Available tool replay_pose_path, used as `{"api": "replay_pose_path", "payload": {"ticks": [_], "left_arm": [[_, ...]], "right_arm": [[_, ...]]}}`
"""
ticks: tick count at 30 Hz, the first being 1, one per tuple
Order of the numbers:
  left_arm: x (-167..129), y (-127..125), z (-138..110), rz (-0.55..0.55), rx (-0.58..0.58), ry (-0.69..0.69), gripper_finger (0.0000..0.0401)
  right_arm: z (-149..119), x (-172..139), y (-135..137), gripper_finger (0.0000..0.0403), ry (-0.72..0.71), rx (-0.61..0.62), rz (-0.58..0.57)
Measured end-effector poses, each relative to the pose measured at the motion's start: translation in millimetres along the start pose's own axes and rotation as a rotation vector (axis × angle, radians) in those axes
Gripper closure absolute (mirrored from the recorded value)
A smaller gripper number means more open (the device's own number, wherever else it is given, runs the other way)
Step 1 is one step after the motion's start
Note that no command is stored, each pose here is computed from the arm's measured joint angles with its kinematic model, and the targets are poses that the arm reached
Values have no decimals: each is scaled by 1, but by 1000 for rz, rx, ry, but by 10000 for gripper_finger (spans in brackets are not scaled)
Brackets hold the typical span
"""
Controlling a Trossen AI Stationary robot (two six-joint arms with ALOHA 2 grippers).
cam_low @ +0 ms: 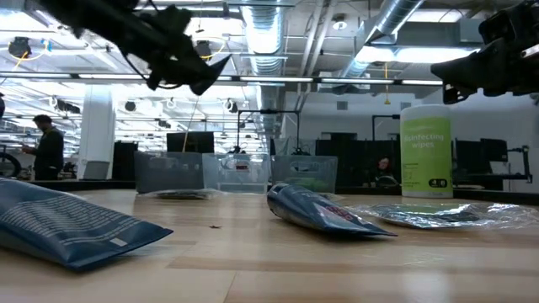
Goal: Pick & Place Travel size toiletries
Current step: Put the blue shave cream into the transparent bin
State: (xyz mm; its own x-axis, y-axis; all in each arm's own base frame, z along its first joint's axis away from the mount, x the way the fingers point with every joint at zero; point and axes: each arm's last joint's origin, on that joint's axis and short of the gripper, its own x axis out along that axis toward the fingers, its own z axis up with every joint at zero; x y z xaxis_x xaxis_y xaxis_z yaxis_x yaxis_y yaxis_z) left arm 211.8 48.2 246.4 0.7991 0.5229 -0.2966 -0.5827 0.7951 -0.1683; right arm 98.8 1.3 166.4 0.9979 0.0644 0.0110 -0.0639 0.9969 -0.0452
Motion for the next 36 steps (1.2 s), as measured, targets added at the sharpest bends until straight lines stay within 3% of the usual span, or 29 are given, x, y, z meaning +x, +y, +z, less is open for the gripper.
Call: {"api": "replay_pose_path", "payload": {"ticks": [7, 11, 22, 31, 36], "left_arm": [[43, 14, 40, 147, 78, -22, 289], [71, 24, 49, 207, 90, 4, 289], [127, 40, 9, 217, 102, 216, 290], [141, 42, -13, 230, 118, 301, 288], [139, 42, -11, 226, 159, 307, 257]], "right_arm": [[0, 0, 0, 403, 0, 0, 0], [0, 0, 0, 403, 0, 0, 1], [0, 0, 0, 403, 0, 0, 6], [0, 0, 0, 403, 0, 0, 6], [0, 0, 0, 403, 0, 0, 6]]}}
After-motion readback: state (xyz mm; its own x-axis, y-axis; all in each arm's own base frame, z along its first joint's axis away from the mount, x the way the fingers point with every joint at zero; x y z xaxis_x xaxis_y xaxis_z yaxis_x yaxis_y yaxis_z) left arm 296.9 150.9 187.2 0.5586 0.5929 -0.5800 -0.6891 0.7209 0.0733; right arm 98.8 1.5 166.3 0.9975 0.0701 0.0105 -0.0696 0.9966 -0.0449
